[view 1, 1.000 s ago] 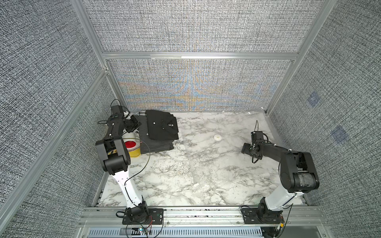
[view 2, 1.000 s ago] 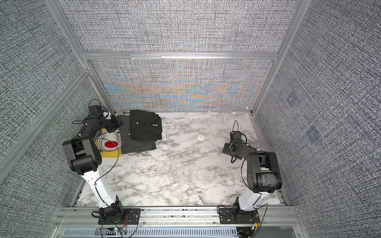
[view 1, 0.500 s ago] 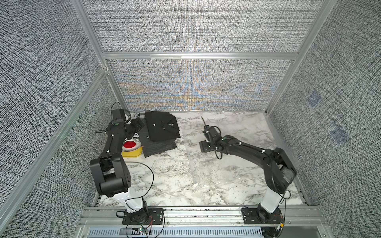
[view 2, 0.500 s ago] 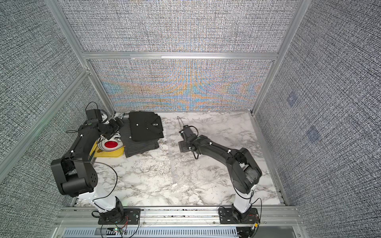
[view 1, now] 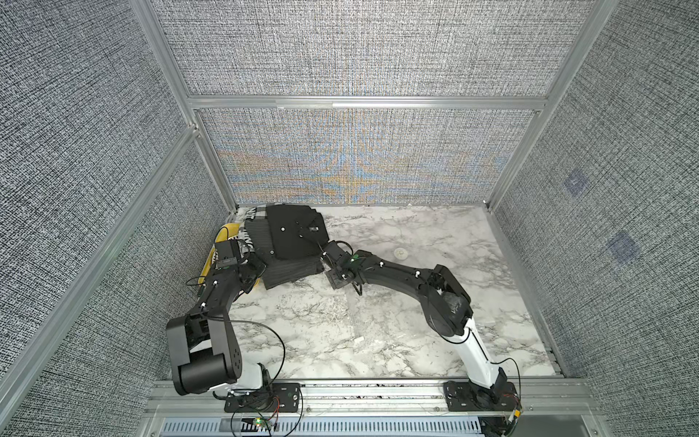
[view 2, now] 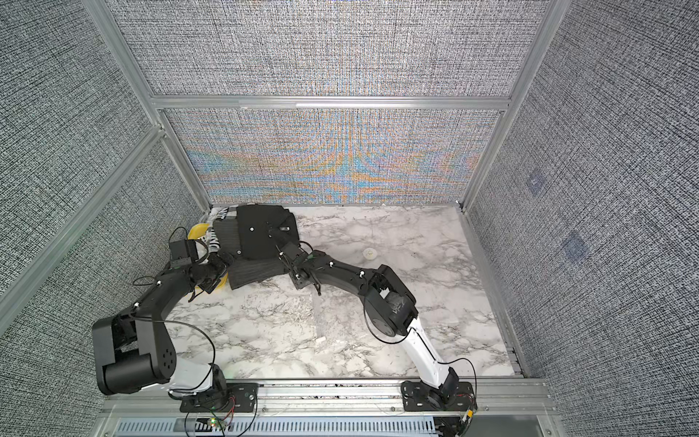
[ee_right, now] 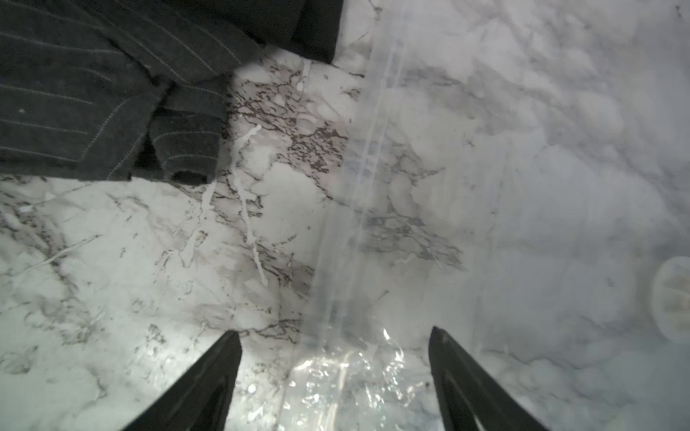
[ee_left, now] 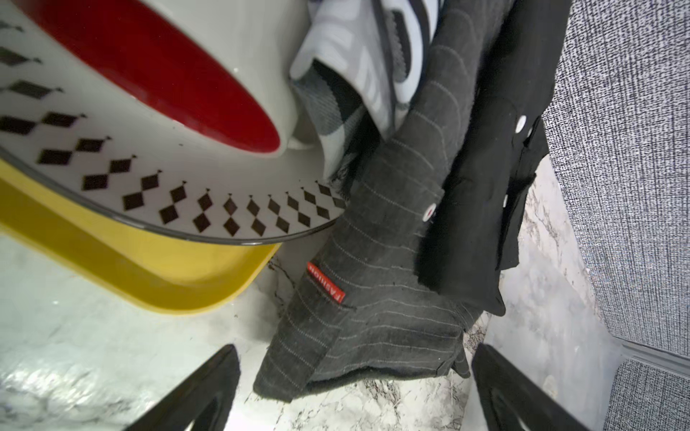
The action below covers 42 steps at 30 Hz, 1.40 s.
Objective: Place the folded shirt into the vacuum bag
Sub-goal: Adjust the vacuum bag at the center of the board.
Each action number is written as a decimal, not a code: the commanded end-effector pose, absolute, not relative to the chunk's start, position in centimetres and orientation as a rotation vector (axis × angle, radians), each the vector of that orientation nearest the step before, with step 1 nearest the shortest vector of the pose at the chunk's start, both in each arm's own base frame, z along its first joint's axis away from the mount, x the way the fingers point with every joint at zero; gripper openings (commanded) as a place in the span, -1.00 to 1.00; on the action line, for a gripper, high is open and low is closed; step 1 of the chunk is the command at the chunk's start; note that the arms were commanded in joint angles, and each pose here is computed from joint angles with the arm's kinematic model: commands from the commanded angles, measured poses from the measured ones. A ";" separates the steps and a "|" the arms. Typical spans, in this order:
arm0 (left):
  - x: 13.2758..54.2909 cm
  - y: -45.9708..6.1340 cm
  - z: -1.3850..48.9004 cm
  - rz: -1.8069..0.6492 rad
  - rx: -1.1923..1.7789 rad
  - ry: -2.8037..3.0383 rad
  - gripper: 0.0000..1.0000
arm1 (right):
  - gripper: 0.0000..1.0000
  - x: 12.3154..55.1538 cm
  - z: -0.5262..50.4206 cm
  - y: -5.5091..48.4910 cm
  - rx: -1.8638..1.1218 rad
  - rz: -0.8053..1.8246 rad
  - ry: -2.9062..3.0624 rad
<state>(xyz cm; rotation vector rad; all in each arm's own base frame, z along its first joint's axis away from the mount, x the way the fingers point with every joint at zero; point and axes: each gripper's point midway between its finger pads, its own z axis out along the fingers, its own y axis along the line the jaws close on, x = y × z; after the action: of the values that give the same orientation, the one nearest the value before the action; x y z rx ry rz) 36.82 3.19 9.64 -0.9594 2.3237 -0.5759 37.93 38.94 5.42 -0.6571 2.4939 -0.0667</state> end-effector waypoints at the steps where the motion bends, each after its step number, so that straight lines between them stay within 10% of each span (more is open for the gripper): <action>1: 37.3 3.4 10.7 -0.575 -0.930 2.265 1.00 | 0.53 37.8 4.5 38.0 -0.659 -0.150 2.535; 17: 37.9 2.5 10.9 -0.620 -0.892 2.268 1.00 | 0.04 37.7 2.9 37.9 -0.672 -0.189 2.562; 32: 37.5 -0.3 11.1 -0.628 -0.800 2.309 1.00 | -0.98 38.2 5.2 36.8 -0.580 -0.138 2.527; 42: 36.3 -5.6 10.4 -0.667 -0.657 2.388 1.00 | -0.95 38.4 6.9 34.8 -0.523 -0.079 2.516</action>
<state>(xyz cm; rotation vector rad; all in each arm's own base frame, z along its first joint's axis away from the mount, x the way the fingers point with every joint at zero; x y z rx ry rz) 36.34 -5.06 10.37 -0.6770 2.3937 -0.6694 38.14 34.47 6.12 -0.5432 2.5383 -0.1242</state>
